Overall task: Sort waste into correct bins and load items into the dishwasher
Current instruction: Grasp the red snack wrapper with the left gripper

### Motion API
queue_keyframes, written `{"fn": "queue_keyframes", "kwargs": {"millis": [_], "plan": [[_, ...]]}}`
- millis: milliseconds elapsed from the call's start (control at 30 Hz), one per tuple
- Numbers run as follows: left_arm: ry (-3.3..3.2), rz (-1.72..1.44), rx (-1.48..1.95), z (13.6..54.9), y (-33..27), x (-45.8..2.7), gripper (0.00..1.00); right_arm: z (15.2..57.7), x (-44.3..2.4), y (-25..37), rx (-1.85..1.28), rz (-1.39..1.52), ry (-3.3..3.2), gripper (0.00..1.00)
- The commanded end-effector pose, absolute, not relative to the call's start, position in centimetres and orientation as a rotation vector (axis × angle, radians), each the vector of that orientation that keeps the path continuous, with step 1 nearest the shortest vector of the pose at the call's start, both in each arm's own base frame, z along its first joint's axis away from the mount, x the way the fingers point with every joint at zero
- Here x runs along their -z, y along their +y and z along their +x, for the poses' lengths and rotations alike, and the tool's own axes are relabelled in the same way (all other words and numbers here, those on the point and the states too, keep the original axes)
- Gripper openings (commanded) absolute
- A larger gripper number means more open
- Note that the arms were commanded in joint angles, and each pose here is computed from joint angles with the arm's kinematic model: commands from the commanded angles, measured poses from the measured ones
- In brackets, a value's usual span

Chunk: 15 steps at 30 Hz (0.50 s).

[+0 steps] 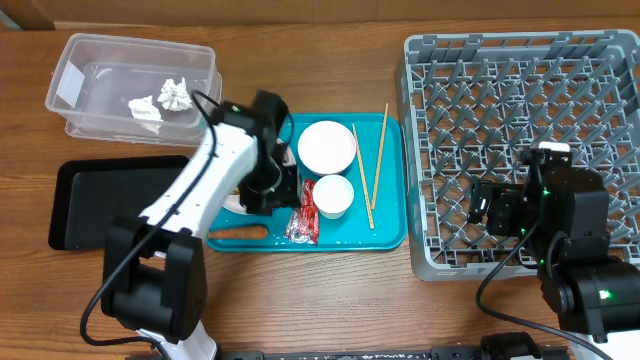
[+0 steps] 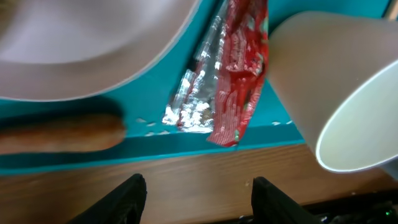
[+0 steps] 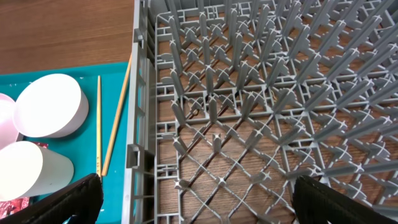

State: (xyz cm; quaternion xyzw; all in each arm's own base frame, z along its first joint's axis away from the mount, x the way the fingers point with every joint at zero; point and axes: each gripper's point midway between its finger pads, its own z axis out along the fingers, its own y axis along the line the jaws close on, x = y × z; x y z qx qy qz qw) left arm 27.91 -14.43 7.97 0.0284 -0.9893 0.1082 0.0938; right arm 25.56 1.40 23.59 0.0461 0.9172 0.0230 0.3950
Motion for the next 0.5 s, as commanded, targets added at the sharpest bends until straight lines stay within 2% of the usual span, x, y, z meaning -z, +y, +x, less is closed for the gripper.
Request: {"fn": "queue_keyframes", "kwargs": {"millis": [0,467], "plan": [[-2.893,0.108,-0.438,26.6,-16.5,-7.1,0.57,25.8,-25.0,1.2,-0.053,0.13,2.285,1.0],[-2.927,0.13,-0.477,26.3,-16.7,-3.2,0.57,25.7,-24.9,1.1,-0.052,0.13,2.291,1.0]]}}
